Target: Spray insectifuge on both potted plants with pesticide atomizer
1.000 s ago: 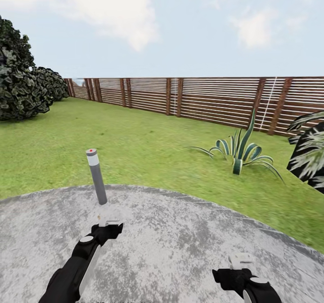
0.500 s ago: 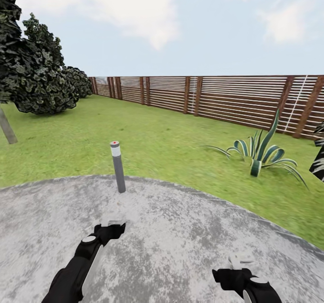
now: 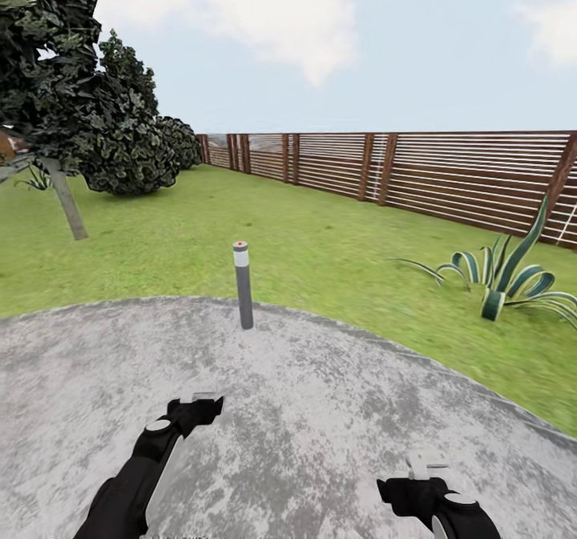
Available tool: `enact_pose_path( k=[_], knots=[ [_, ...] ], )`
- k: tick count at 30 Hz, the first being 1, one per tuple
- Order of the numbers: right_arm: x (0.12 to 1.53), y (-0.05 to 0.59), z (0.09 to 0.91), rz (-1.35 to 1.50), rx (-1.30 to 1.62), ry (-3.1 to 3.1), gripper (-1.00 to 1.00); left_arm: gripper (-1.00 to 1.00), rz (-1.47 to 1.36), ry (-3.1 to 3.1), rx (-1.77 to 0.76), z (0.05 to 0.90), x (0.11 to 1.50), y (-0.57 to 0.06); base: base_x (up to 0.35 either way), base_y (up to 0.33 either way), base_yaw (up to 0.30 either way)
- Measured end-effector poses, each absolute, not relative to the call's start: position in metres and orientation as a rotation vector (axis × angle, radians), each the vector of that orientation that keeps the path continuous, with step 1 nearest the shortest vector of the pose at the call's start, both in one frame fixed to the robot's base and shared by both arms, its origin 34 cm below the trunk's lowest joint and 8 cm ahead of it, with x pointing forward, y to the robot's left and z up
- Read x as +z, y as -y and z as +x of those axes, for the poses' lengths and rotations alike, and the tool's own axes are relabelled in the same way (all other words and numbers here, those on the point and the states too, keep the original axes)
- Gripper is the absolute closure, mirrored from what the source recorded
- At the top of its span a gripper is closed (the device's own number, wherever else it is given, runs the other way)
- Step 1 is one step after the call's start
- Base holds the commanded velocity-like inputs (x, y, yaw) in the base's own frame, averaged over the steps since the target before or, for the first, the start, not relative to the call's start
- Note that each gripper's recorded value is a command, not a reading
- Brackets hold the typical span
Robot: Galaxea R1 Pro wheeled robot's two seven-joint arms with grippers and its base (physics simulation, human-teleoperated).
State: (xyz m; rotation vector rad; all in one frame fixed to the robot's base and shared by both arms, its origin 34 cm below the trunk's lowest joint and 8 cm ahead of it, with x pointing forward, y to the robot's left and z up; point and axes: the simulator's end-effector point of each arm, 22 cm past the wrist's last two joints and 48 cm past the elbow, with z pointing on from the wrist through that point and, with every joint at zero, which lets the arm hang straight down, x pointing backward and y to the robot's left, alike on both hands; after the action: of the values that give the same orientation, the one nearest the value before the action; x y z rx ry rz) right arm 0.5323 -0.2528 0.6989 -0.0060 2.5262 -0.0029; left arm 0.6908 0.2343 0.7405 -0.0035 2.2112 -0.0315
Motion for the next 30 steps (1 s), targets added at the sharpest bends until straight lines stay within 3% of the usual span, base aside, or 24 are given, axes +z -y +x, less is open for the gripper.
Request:
enact_pose_path(
  k=[30],
  knots=[
    [0.691, 0.251, 0.53, -0.007, 0.001, -2.547, -1.0, -1.0, -0.006, -2.149, -0.037, 0.704, 0.765, -0.233, 0.0, 0.0, 0.252]
  ],
)
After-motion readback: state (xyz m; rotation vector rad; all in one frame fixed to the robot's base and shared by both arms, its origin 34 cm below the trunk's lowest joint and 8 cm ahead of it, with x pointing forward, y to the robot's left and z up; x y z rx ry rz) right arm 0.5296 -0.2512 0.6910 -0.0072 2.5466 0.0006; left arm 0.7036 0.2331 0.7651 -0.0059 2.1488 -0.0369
